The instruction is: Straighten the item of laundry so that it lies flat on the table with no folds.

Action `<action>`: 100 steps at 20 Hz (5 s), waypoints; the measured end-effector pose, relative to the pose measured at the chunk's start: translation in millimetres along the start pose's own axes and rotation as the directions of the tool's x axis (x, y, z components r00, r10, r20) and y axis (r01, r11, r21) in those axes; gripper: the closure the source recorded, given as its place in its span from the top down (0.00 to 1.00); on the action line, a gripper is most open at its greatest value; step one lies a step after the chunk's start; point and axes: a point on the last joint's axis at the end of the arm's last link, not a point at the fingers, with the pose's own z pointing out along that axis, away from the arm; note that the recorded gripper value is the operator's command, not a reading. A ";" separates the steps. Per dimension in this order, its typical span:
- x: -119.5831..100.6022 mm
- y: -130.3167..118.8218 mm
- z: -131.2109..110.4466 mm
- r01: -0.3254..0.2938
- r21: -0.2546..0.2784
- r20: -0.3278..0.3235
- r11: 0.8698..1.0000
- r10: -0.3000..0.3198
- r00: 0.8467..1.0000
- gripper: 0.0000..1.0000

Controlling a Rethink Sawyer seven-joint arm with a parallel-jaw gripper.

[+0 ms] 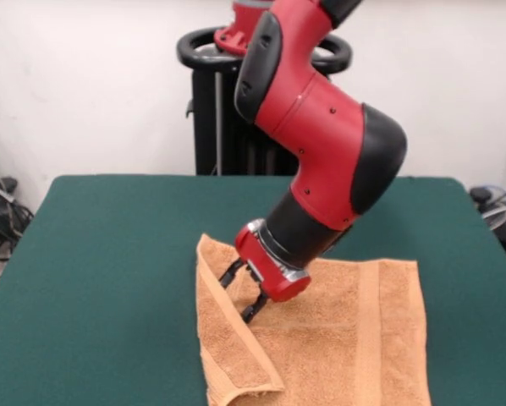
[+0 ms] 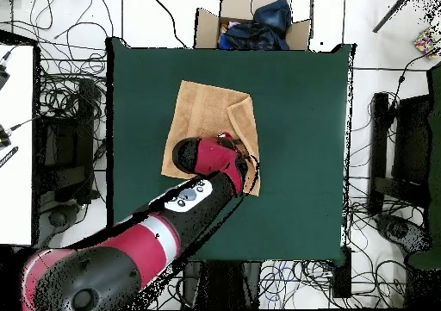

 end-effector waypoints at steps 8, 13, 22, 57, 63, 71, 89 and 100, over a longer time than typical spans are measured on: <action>6.0 -1.7 6.5 0.056 0.034 0.102 0.998 -0.059 0.993 1.00; 9.2 -0.9 9.5 0.061 0.044 0.145 0.997 -0.067 0.987 1.00; -7.9 -14.6 12.8 0.075 0.094 0.333 0.993 -0.102 0.937 1.00; -70.5 -127.1 82.1 -0.315 -0.021 -0.269 0.949 0.298 0.916 1.00; -55.6 -95.7 60.4 -0.228 -0.111 -0.280 0.967 0.190 0.941 1.00; -42.5 -66.9 38.6 -0.155 -0.197 -0.279 0.968 0.096 0.956 1.00; -27.4 -47.4 11.4 0.013 -0.220 -0.175 0.975 -0.053 0.983 1.00; -28.6 -50.8 0.2 0.158 -0.141 -0.030 0.977 -0.163 0.986 1.00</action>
